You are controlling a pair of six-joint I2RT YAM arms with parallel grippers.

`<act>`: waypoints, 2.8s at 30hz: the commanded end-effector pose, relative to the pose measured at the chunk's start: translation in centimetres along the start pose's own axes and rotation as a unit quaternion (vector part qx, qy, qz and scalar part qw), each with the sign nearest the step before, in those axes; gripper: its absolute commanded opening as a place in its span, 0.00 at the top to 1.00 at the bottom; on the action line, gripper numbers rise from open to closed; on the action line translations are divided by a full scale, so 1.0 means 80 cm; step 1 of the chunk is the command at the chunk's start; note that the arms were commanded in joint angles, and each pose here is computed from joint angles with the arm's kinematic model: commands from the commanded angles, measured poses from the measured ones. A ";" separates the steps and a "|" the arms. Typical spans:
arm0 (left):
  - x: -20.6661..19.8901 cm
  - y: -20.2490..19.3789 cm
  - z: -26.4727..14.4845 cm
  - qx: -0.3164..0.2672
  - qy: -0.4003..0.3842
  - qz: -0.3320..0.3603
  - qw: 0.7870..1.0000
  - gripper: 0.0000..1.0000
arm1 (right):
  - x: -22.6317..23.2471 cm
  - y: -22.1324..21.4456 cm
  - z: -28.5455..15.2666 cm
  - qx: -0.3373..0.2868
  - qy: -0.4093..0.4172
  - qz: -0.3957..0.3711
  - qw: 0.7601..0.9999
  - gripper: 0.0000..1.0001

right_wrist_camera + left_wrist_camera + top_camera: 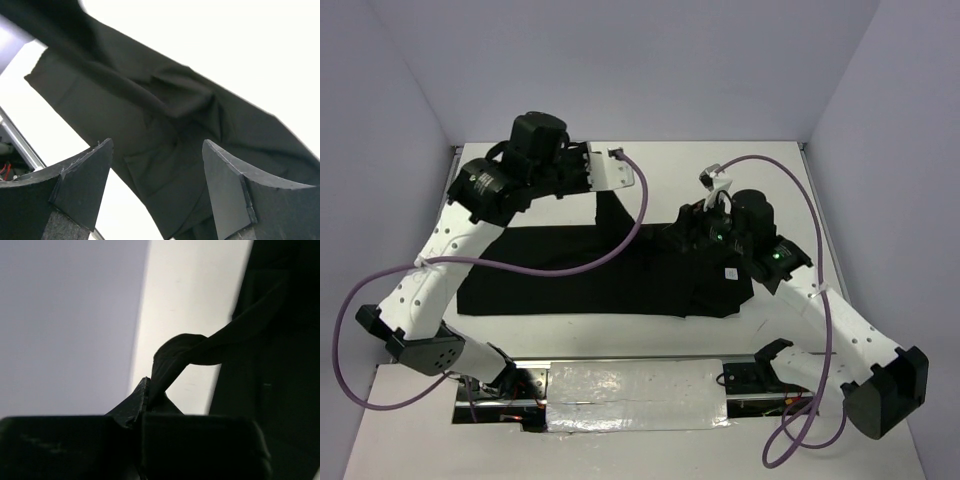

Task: Fold and stack the long sleeve shirts
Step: Fold the shirt

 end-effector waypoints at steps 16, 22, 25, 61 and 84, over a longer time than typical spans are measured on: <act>0.130 0.098 -0.025 0.031 0.326 0.110 0.938 1.00 | 0.018 0.106 -0.003 -0.105 0.004 -0.090 0.990 0.16; 0.121 0.088 -0.025 0.039 0.314 0.085 0.945 1.00 | 0.002 0.077 0.012 -0.076 -0.035 -0.043 0.996 0.20; 0.106 0.076 -0.017 0.048 0.291 0.074 0.952 1.00 | 0.001 0.041 0.025 -0.073 -0.027 0.004 0.997 0.25; 0.044 0.064 -0.001 0.024 0.156 -0.001 0.987 1.00 | 0.105 0.193 0.107 -0.323 0.045 -0.216 0.920 0.44; 0.024 0.057 0.024 0.006 0.103 -0.058 0.993 1.00 | 0.090 0.180 0.088 -0.341 0.057 -0.212 0.914 0.30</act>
Point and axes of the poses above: each gripper's point midway between its finger pads, its own z axis out along the fingers, its own x axis along the line the jaws close on, y = z × x, the point moved 3 cm from there along -z, back along the fingers, and after that the axes turned 4 degrees about -z, right-handed, at the moved point
